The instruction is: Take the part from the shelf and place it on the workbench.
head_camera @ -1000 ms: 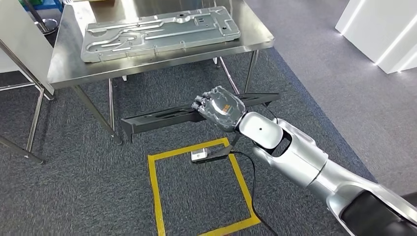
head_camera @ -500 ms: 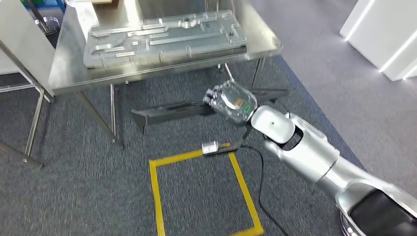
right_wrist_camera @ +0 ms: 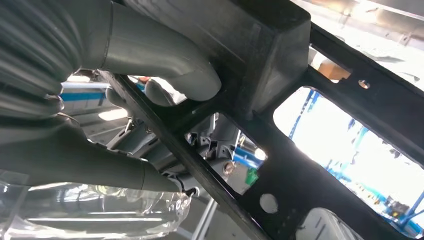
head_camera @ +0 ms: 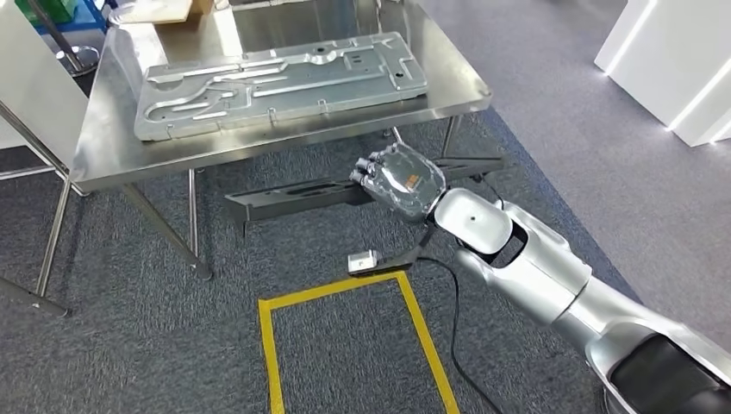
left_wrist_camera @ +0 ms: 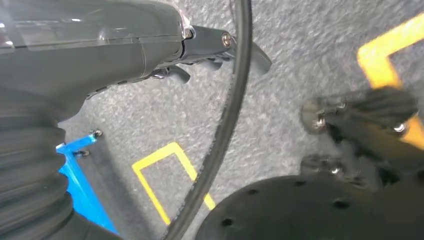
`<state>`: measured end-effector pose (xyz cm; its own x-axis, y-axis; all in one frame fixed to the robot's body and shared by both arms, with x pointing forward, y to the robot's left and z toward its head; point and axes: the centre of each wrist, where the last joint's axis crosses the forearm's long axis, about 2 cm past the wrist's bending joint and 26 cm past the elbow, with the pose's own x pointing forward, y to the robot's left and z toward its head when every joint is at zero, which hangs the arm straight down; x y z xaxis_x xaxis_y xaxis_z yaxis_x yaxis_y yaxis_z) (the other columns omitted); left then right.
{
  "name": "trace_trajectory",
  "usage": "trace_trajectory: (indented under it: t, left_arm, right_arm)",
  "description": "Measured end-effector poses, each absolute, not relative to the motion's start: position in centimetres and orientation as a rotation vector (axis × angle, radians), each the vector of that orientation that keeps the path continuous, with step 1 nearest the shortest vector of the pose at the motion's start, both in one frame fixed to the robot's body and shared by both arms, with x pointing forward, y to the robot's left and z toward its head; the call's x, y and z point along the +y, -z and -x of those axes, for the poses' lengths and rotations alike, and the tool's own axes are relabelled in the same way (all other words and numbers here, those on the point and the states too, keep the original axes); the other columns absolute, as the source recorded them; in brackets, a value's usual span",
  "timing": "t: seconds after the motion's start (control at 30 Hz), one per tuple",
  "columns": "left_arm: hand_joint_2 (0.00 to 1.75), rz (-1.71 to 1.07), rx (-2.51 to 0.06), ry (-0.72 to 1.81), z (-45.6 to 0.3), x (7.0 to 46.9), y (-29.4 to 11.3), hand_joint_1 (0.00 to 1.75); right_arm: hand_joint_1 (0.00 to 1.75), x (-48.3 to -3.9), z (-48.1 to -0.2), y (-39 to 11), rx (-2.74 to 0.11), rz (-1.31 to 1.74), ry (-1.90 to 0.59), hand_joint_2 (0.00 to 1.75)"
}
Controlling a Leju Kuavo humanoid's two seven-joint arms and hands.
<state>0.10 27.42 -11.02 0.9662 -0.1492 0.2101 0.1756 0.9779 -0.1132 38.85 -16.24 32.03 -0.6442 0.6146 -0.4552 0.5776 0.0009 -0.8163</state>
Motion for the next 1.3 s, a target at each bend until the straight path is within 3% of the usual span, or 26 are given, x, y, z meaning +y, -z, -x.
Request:
trace_trajectory:
  t: [1.3]
  left_arm:
    - [1.75,0.128,-0.210,0.190,-0.1,27.8,10.8,0.00]
  right_arm:
    - [1.75,-14.6,-39.2,-36.4,-2.223,1.386,-1.767,1.75]
